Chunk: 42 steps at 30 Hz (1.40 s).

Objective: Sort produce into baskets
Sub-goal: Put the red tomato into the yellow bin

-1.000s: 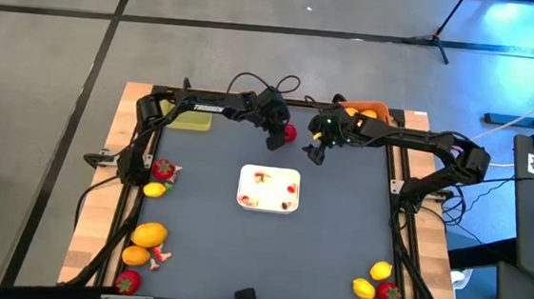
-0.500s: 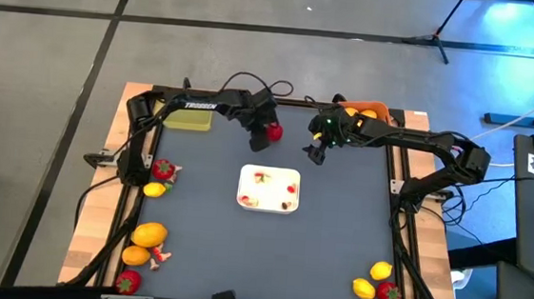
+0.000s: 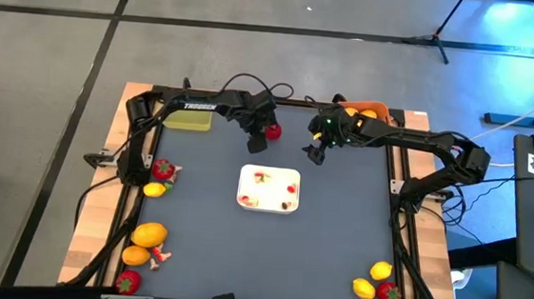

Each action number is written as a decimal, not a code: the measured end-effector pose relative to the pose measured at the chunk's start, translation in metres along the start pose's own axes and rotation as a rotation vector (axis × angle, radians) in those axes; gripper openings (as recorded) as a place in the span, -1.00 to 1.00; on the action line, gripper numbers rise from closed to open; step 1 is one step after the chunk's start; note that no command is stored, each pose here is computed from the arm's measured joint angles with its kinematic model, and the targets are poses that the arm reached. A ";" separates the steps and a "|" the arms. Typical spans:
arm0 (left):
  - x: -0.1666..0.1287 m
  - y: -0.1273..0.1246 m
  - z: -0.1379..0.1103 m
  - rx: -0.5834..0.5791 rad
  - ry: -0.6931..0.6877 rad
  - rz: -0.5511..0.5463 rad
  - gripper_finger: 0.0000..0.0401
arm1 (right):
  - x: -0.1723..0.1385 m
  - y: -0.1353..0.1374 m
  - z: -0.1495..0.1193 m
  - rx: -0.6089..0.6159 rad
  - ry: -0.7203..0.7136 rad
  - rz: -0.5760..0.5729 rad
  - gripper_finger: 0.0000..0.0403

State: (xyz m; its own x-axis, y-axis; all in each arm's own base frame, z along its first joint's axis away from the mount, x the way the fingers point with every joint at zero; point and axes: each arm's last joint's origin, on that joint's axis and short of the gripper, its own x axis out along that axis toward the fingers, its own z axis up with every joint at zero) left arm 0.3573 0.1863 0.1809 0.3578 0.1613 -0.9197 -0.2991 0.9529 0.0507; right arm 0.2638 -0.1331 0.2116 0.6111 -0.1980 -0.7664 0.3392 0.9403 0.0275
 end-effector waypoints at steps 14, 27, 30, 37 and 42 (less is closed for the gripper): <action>-0.015 0.000 0.017 0.128 -0.169 0.079 0.66 | 0.000 0.000 0.000 0.000 0.000 0.000 0.80; 0.023 0.024 0.011 0.034 -0.202 -0.015 0.66 | 0.000 0.000 0.001 0.000 -0.006 -0.001 0.80; 0.033 0.027 0.008 -0.001 -0.185 -0.017 0.65 | 0.000 0.000 0.000 0.000 -0.001 0.000 0.80; 0.037 0.028 0.011 -0.022 -0.218 -0.013 0.34 | 0.000 0.000 0.000 0.000 0.000 -0.008 0.80; 0.036 0.028 0.011 -0.033 -0.216 -0.013 0.31 | 0.000 0.000 0.000 0.000 -0.002 -0.008 0.80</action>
State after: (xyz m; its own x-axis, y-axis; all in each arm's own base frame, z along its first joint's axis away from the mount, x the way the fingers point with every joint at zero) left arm 0.3713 0.2220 0.1533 0.5420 0.2032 -0.8154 -0.3207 0.9469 0.0229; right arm 0.2638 -0.1335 0.2116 0.6095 -0.2060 -0.7655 0.3441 0.9387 0.0213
